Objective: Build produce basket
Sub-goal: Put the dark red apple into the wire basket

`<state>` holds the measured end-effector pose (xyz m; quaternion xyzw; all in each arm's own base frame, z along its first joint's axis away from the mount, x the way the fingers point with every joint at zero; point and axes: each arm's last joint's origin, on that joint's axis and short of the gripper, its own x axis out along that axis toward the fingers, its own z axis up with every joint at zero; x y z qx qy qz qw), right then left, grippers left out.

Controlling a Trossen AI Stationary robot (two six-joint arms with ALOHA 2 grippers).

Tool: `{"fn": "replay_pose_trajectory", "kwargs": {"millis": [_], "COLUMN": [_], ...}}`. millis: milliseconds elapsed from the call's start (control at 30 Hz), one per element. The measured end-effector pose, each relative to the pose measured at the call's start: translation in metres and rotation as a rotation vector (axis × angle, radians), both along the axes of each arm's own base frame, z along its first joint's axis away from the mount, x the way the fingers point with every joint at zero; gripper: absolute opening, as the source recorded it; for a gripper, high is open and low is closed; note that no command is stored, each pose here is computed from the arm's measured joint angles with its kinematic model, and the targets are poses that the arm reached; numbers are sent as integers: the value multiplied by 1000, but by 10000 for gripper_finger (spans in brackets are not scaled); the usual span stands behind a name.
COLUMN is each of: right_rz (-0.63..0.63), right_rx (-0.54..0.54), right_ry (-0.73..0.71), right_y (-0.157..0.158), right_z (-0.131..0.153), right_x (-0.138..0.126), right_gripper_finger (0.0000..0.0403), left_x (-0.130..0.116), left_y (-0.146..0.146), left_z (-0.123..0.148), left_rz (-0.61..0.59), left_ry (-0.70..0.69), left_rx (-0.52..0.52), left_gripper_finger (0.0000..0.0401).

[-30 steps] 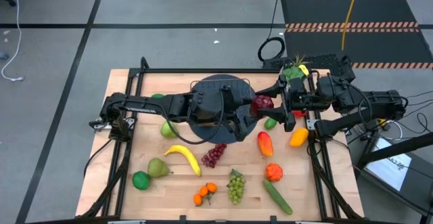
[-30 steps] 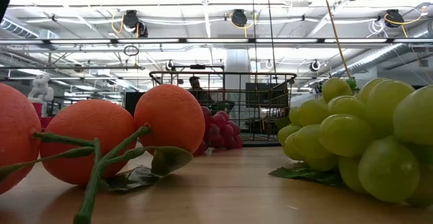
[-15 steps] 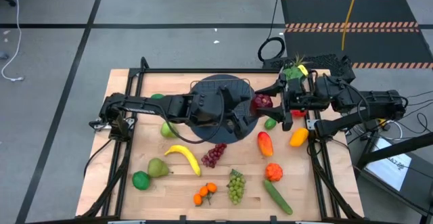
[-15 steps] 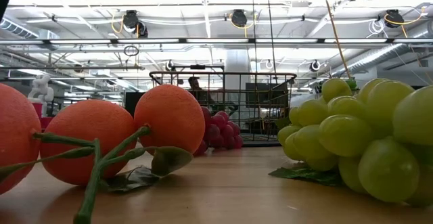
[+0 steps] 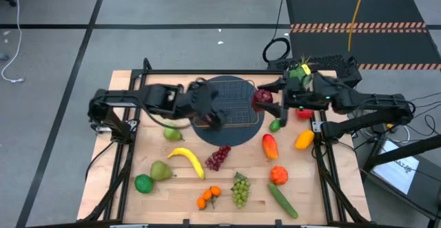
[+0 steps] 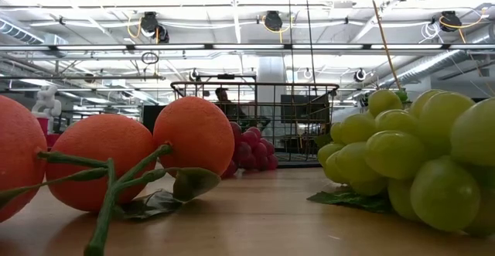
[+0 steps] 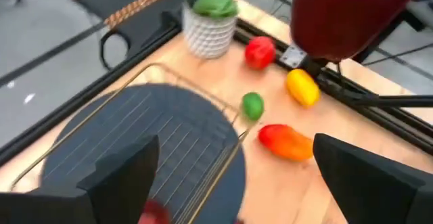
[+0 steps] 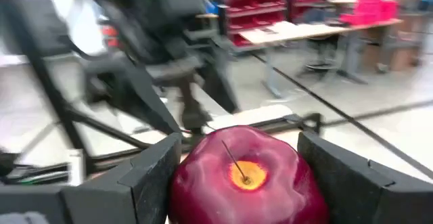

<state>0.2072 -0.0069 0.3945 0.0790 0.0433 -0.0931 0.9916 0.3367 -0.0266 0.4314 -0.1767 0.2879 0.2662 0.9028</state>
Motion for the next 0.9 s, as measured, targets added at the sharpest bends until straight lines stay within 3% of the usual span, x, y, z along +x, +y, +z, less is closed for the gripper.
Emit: {"fn": "replay_pose_trajectory", "kwargs": {"millis": [200, 367, 700, 900], "right_rz": [-144, -247, -408, -431], "right_rx": [16, 80, 125, 143], "right_ry": [-15, -14, 83, 155], "right_y": [-26, -54, -107, -120], "right_z": [-41, -80, -130, -152], "right_x": [28, 51, 76, 83], "right_gripper_finger": [279, 279, 279, 279], "left_x": [-51, -82, -116, -116], "left_y": [16, 36, 83, 97], "left_z": [3, 11, 41, 23], "left_rz": [121, 142, -26, -120], "left_ry": [209, 313, 202, 180], "left_rx": [-108, -75, 23, 4], "left_gripper_finger": [313, 243, 157, 144]}}
